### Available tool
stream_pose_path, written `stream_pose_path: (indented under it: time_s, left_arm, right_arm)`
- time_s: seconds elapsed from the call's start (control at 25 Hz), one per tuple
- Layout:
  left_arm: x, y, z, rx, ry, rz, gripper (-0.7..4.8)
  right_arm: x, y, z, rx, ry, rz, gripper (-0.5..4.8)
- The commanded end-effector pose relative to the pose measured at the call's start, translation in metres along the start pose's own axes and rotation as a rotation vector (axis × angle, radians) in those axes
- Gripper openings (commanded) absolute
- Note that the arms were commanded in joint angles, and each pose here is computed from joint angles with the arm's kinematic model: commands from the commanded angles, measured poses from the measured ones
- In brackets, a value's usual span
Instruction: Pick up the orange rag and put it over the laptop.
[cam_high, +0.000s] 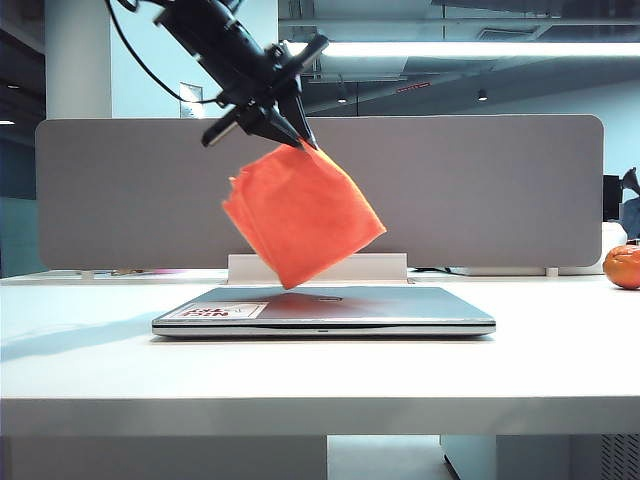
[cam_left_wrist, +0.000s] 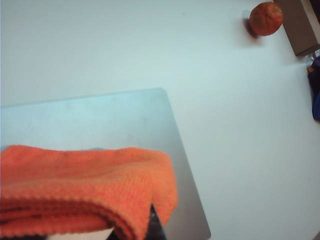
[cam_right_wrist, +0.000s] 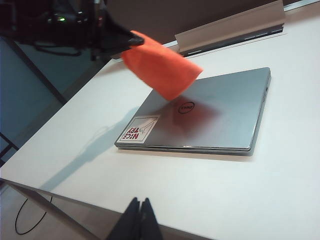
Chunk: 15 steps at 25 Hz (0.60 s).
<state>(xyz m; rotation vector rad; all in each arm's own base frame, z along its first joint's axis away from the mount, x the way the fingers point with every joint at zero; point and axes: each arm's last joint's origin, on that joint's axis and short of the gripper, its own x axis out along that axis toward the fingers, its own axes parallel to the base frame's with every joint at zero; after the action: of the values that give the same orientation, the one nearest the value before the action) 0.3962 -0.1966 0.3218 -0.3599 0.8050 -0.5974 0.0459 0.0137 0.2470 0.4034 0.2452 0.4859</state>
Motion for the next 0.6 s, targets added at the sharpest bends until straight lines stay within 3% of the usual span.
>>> stream_pose_path:
  time_s: [0.04,0.16,0.24,0.4,0.6]
  left_arm:
    - [0.002,-0.009,0.019,0.044,-0.067,-0.033,-0.06]
    - [0.002,-0.014,0.031,0.060,-0.096,-0.046,-0.06]
    - [0.006,-0.011,0.026,0.059,-0.060,-0.026,-0.06]
    - [0.032,0.009,0.002,-0.015,0.142,0.041,-0.06]
    - [0.043,0.023,-0.021,-0.072,0.352,0.088,-0.06]
  right_arm:
    - [-0.001,0.001,0.002,-0.008,-0.011,0.006,-0.05]
    - [-0.001,0.001,0.002,-0.009,-0.011,0.006,-0.05]
    - [-0.001,0.001,0.002,-0.008,-0.011,0.006,-0.05]
    - [-0.001,0.001,0.002,-0.009,-0.011,0.006,-0.05]
    - [-0.001,0.001,0.002,-0.009,-0.011,0.006,-0.05]
